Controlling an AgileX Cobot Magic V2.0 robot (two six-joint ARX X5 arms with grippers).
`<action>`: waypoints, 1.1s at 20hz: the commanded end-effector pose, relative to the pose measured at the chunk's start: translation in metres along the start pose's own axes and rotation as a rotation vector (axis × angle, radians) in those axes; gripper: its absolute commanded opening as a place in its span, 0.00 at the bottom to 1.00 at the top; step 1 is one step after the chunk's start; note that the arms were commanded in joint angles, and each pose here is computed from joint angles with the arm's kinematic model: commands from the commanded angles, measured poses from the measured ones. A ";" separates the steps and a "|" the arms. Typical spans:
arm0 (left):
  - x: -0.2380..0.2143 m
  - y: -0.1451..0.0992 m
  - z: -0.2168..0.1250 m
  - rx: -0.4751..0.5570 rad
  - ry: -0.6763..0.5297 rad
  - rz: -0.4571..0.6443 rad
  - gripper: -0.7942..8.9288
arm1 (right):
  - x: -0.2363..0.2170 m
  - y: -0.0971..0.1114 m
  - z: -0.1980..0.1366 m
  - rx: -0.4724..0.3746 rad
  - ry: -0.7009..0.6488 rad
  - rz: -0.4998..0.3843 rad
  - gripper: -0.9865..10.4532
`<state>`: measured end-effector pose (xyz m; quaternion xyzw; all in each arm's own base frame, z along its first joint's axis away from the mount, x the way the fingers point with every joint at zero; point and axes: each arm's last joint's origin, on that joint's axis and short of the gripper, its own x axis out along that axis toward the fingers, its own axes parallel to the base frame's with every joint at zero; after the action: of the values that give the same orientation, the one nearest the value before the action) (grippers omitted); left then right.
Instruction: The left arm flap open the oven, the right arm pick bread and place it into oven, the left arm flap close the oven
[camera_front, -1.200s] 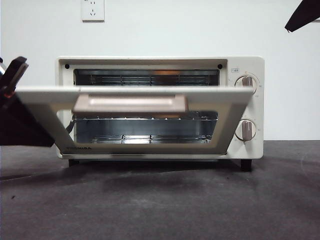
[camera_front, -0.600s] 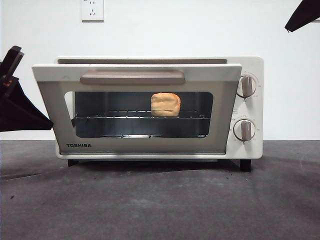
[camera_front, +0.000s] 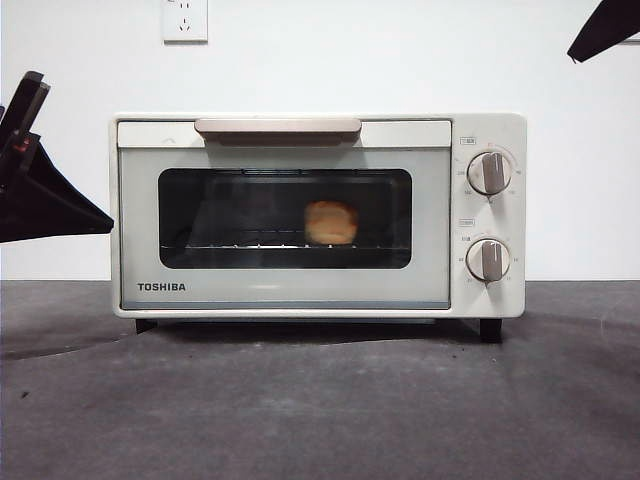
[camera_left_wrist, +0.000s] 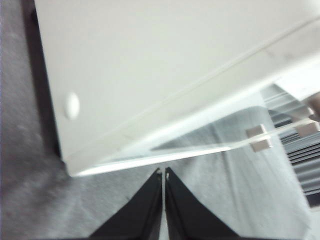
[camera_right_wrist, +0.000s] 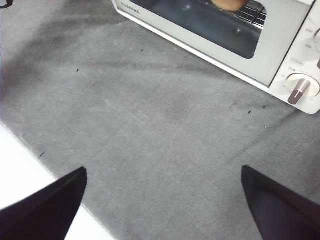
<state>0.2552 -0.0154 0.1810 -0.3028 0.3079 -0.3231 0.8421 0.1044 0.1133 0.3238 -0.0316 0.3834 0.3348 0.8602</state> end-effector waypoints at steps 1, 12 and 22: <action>0.001 -0.005 0.004 -0.019 0.009 -0.051 0.10 | -0.002 0.002 0.005 -0.006 -0.021 0.006 0.52; -0.051 -0.103 0.011 0.218 -0.109 -0.006 0.10 | -0.002 0.003 0.009 -0.011 -0.067 -0.003 0.52; -0.122 -0.181 -0.004 0.476 0.049 0.284 0.10 | -0.002 0.003 0.010 -0.010 -0.083 -0.011 0.52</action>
<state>0.1145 -0.0369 0.3423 -0.0661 0.2910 -0.2657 0.9167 0.1078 0.1154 0.3280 -0.0247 0.3548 0.3274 0.8754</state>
